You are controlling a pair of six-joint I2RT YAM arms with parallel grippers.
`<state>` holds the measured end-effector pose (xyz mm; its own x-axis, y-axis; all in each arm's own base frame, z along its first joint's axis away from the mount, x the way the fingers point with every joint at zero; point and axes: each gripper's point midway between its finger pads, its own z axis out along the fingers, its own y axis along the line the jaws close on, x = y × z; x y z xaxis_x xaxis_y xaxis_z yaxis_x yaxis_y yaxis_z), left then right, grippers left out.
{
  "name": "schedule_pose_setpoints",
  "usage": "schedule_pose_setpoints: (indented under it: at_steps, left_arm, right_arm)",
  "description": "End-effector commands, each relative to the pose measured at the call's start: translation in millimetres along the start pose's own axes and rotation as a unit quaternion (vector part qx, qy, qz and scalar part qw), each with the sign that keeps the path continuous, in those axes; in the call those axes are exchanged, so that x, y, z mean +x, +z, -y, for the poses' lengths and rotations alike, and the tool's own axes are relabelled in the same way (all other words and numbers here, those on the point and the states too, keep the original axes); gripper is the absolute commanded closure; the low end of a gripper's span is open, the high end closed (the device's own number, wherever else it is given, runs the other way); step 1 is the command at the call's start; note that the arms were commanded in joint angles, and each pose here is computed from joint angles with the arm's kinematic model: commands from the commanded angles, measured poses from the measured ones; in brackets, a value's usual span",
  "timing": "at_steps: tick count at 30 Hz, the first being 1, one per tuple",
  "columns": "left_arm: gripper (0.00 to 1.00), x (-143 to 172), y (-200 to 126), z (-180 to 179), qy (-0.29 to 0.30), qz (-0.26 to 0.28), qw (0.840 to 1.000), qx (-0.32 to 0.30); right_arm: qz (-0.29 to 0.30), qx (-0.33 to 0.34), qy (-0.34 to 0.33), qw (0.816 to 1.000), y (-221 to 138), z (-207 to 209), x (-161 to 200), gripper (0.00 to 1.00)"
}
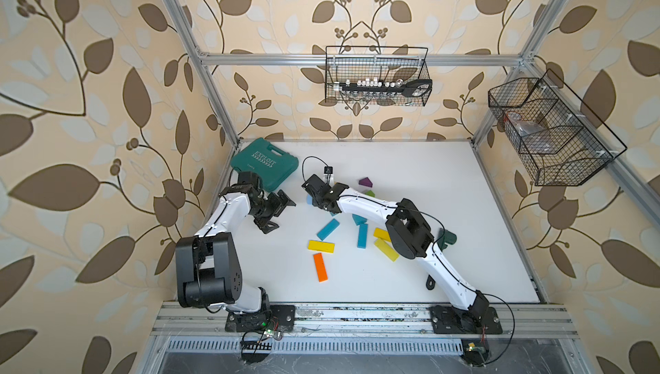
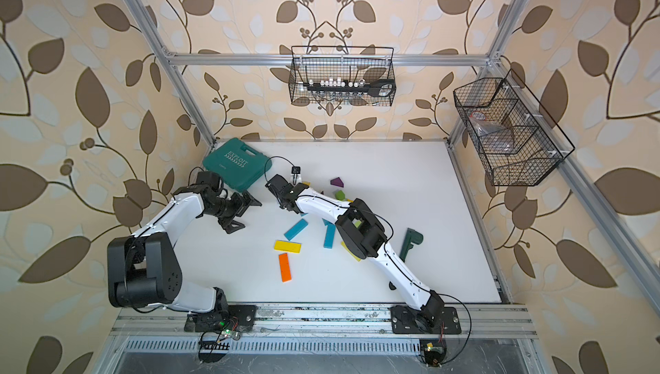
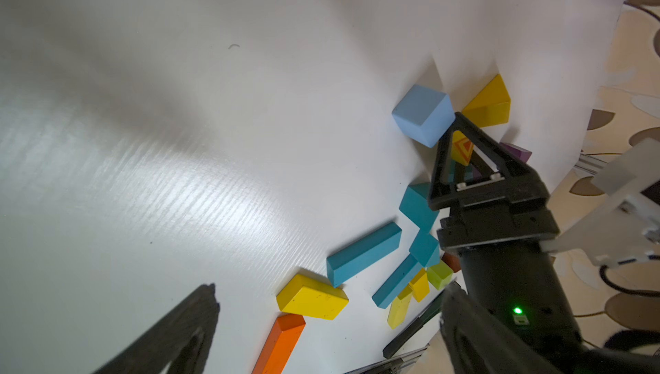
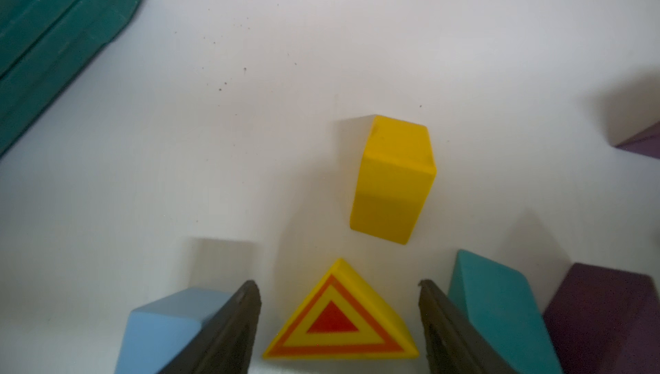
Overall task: Assemble a small pinwheel with building blocks
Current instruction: Assemble the building block at the center of the board.
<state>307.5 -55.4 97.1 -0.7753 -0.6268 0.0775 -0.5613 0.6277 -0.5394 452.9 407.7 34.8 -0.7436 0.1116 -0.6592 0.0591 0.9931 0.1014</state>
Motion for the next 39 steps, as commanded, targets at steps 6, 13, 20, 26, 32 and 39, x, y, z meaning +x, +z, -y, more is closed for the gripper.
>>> schedule_pose_setpoints:
  at_steps: [6, 13, 20, 26, 32, 39]
  left_arm:
    - [0.01, 2, 2, 2, 0.009, -0.009, 1.0, 0.013]
    - [0.01, 2, 3, 2, 0.008, -0.011, 1.0, 0.014]
    - [0.01, 2, 4, 2, 0.007, -0.014, 1.0, 0.015]
    - [0.01, 2, 6, 1, 0.006, -0.016, 1.0, 0.013]
    - [0.01, 3, 8, 0, 0.005, -0.019, 1.0, 0.012]
    - [0.01, 3, 10, -1, 0.003, -0.023, 1.0, 0.011]
  right_arm:
    - [-0.022, -0.067, 0.051, 0.996, -23, -2, -17, 0.26]
    - [-0.048, -0.135, 0.071, 0.987, -26, -12, -20, 0.28]
    - [-0.076, -0.157, 0.068, 0.982, -20, -16, -14, 0.28]
    - [-0.083, -0.153, 0.066, 0.982, -18, -13, -11, 0.29]
    - [-0.082, -0.162, 0.065, 0.981, -18, -15, -14, 0.29]
    - [-0.089, -0.179, 0.063, 0.978, -15, -22, -12, 0.29]
